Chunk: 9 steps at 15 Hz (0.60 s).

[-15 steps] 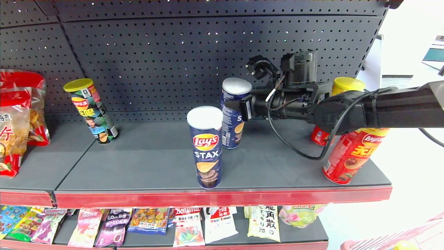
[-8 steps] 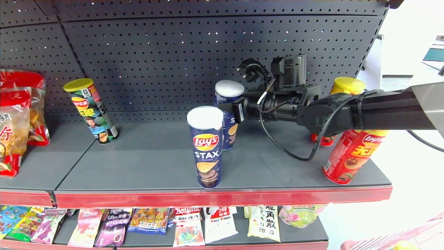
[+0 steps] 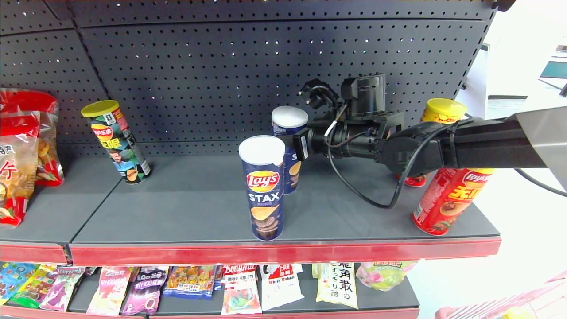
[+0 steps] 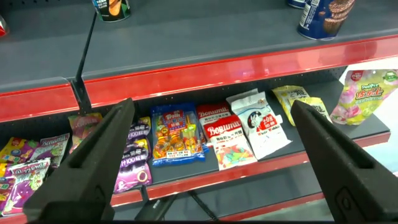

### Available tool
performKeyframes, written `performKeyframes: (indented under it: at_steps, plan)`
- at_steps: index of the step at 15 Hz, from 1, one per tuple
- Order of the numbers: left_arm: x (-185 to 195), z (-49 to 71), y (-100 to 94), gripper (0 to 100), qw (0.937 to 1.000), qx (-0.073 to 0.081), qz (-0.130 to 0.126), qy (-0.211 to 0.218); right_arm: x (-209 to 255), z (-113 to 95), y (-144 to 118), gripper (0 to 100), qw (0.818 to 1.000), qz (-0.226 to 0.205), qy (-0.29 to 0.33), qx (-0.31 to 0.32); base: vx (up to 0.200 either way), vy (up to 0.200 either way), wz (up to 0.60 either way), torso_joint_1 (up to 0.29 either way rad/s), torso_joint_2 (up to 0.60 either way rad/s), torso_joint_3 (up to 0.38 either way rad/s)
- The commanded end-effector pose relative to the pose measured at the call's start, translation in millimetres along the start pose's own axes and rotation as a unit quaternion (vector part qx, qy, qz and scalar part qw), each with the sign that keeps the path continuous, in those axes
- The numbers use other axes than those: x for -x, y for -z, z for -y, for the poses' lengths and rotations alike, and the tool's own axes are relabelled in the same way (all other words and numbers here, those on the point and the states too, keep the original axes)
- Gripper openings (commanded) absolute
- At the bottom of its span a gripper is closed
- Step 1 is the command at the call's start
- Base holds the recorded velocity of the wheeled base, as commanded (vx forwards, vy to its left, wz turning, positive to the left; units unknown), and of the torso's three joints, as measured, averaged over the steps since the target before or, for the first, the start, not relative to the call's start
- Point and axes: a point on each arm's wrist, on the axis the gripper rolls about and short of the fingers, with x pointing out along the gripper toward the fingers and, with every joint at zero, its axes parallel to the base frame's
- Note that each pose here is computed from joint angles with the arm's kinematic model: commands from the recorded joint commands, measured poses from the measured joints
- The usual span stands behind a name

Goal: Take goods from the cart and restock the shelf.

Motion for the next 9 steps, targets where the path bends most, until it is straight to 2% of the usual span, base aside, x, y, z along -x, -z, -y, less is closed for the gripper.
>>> performKeyframes:
  at_steps: [1, 6, 9]
  plan:
    - [-0.2, 0.0, 0.0, 100, 1.0000, 0.000, -0.001, 0.000, -0.5, -1.4, -0.4, 100, 1.000, 0.000, -0.001, 0.001, 0.000, 0.000, 0.00, 0.000, 0.00, 0.000]
    - [-0.2, 0.0, 0.0, 100, 1.0000, 0.000, -0.001, 0.000, 0.0, -3.2, -2.1, 100, 1.000, 0.003, 0.000, 0.001, 0.000, 0.000, 0.00, 0.000, 0.00, 0.000]
    - [-0.1, 0.0, 0.0, 100, 1.0000, 0.000, -0.001, 0.000, 15.2, -3.3, -10.0, 100, 1.000, 0.007, 0.004, -0.002, 0.000, 0.000, 0.00, 0.000, 0.00, 0.000]
